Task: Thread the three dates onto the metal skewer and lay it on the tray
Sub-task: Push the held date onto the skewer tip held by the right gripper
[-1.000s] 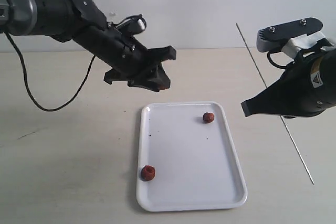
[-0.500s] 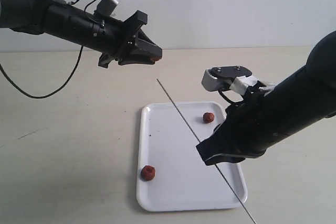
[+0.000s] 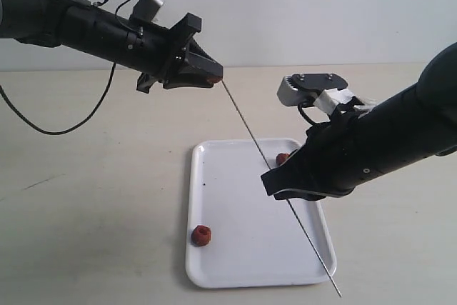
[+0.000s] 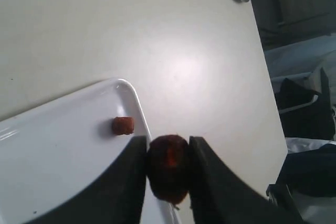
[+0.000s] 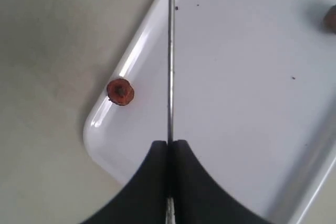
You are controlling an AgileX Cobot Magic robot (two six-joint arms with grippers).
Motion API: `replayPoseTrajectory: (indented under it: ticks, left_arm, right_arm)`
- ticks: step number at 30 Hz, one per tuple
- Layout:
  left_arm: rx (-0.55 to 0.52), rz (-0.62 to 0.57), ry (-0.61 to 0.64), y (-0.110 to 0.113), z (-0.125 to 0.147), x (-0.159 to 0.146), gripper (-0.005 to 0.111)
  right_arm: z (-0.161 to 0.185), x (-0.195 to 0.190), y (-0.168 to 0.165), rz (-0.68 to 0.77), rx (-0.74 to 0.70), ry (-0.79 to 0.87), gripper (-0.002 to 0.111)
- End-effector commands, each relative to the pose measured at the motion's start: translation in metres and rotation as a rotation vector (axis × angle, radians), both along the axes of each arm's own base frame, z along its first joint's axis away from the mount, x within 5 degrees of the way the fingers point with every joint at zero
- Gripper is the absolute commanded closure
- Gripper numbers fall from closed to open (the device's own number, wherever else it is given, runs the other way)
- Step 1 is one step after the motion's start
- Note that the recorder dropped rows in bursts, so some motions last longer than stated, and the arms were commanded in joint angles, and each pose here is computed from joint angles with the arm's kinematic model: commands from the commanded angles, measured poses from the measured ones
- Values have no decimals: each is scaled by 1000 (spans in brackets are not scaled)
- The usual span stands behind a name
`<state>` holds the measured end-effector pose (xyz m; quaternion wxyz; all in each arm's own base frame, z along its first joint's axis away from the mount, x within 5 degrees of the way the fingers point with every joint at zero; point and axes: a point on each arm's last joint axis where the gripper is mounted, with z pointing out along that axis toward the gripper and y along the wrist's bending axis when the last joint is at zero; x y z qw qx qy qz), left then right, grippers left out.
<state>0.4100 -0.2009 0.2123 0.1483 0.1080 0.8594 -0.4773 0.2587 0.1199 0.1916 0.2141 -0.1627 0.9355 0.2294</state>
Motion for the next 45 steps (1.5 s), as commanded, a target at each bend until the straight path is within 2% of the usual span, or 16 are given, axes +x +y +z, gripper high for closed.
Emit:
replayPoseTrajectory:
  ticks: [1, 10, 21, 30, 38, 45]
  left_arm:
    - [-19, -6, -13, -1, 7, -2, 79]
    - [-81, 18, 8, -4, 11, -1, 79]
    - [-69, -47, -13, -22, 11, -11, 79]
    - [-13, -93, -40, -20, 6, -14, 79]
    - [-17, -97, -47, -20, 7, -14, 79]
    - [-17, -156, -61, -40, 7, -25, 79]
  right_arm:
    - [-1, 1, -2, -19, 0, -7, 108]
    - [-1, 1, -2, -11, -2, -9, 108]
    - [-1, 3, -3, -22, -7, -24, 108]
    - [2, 8, -4, -100, 17, -54, 108]
    - [3, 12, -4, -143, 32, -75, 108]
    - [21, 24, 0, -142, 61, -130, 108]
